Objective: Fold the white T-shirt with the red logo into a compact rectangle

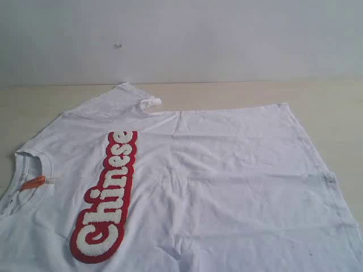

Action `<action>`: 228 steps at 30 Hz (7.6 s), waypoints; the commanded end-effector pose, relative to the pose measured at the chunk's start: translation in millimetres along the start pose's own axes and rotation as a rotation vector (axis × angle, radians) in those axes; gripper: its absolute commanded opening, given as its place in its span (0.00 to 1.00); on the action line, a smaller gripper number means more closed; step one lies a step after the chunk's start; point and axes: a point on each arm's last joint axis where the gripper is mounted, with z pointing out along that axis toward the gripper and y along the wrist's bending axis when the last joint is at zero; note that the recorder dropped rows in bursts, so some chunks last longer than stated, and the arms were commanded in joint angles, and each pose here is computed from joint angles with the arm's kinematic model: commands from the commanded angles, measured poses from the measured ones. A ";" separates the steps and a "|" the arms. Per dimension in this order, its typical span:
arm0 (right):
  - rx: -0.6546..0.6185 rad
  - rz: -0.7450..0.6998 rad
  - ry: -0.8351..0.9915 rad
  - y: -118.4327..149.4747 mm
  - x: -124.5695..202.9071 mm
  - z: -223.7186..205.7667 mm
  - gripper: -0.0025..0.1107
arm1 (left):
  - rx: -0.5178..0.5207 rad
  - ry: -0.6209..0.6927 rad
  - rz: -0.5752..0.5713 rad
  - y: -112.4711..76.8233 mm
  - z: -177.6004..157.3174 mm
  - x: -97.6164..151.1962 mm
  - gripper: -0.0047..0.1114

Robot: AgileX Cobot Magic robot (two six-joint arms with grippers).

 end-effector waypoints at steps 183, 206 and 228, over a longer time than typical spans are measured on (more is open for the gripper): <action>-0.631 -1.035 0.754 25.4 -125.3 248.8 0.23 | 1.075 1.077 1.339 -4.7 309.2 11.4 0.94; -0.556 -0.848 0.677 30.7 -142.8 241.3 0.24 | 1.069 1.070 1.342 -4.7 310.0 11.3 0.94; -0.531 -0.848 0.625 31.2 -147.8 243.0 0.87 | 1.069 1.070 1.342 -4.7 310.0 11.3 0.94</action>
